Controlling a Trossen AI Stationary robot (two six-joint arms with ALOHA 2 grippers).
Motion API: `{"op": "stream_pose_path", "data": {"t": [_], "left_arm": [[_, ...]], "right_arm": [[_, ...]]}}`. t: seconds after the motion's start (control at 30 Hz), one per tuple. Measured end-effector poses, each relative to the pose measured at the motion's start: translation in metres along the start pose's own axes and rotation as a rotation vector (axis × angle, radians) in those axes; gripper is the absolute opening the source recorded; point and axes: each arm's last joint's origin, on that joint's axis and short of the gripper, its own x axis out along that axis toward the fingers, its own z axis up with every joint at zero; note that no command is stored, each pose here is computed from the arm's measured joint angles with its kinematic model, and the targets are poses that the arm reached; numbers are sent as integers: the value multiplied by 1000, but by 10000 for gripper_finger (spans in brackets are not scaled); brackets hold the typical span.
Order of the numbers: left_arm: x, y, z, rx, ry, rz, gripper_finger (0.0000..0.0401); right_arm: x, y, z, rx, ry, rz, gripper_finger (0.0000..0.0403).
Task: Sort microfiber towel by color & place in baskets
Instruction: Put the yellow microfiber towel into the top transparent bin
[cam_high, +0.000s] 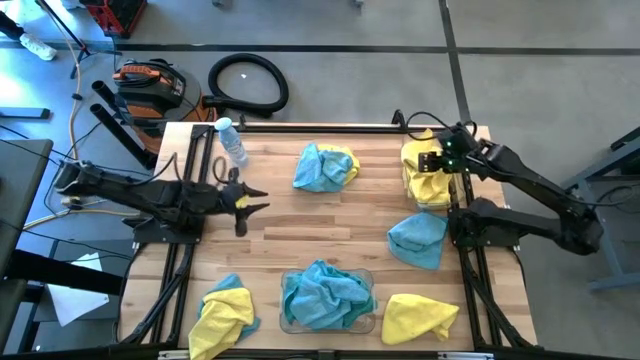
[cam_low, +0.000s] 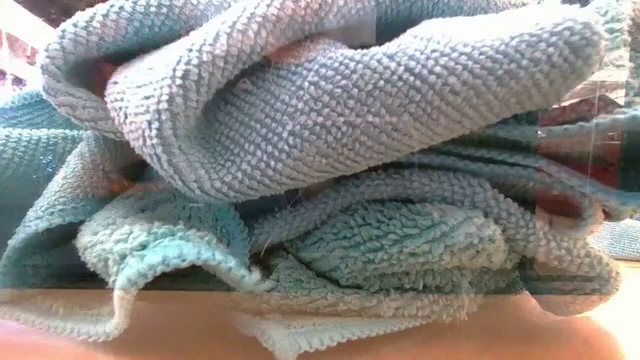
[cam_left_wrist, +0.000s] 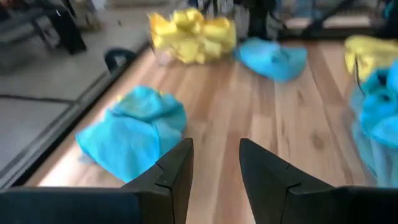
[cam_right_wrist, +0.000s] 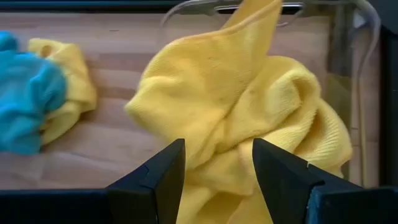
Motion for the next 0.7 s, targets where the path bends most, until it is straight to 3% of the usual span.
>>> {"op": "stream_pose_path", "data": {"t": [0.33,0.7], "left_arm": [[-2,-47,26,-57,415,-22,108],[-28,-113,39,-351,820,-24,108]], "right_arm": [[-5,11,-9,-69,-13,34,184],[-8,19,-17,-142,-40,32,184]]}}
